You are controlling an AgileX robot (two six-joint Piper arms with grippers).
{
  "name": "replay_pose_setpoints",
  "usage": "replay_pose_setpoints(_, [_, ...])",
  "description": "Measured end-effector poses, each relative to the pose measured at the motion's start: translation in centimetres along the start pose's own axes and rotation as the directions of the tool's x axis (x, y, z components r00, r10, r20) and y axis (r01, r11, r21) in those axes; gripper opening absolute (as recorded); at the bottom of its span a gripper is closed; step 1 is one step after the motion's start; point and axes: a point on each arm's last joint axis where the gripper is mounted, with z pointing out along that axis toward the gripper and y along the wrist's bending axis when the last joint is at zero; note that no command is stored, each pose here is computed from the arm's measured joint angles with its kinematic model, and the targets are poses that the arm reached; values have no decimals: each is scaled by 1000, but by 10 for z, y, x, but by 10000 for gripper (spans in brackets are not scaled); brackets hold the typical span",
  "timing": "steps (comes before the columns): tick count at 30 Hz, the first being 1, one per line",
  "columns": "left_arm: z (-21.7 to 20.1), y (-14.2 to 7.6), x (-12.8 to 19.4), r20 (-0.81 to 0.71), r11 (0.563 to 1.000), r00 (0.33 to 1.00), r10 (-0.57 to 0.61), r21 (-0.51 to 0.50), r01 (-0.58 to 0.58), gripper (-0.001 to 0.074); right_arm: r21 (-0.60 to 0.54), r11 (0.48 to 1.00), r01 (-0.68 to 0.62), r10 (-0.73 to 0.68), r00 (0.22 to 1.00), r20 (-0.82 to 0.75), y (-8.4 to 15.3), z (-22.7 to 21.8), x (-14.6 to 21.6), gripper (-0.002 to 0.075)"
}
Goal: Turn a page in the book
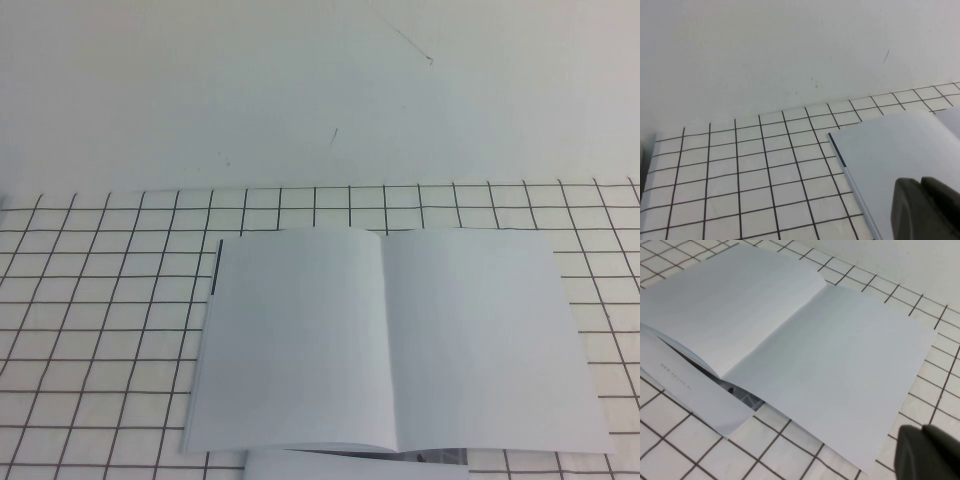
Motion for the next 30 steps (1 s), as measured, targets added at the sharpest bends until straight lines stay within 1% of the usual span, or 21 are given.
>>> replay_pose_setpoints(18, [-1, 1, 1, -4, 1000, 1000, 0, -8, 0, -2, -15, 1000, 8, -8, 1000, 0, 1, 0, 0, 0])
replay_pose_setpoints(21, [-5, 6, 6, -4, 995, 999, -45, -86, 44, -2, -16, 1000, 8, -8, 1000, -2, 1, 0, 0, 0])
replay_pose_setpoints(24, [-8, 11, 19, 2, 980, 994, -108, -171, 106, -2, -16, 1000, 8, -8, 1000, -2, 1, 0, 0, 0])
replay_pose_setpoints(26, [-8, 14, 32, 1, 966, 989, -146, -217, 143, -2, -17, 1000, 7, -7, 1000, -1, 1, 0, 0, 0])
replay_pose_setpoints(30, [-2, 16, 70, 6, 929, 969, -247, -282, 239, -2, -17, 1000, 7, -7, 1000, -1, 1, 0, 0, 0])
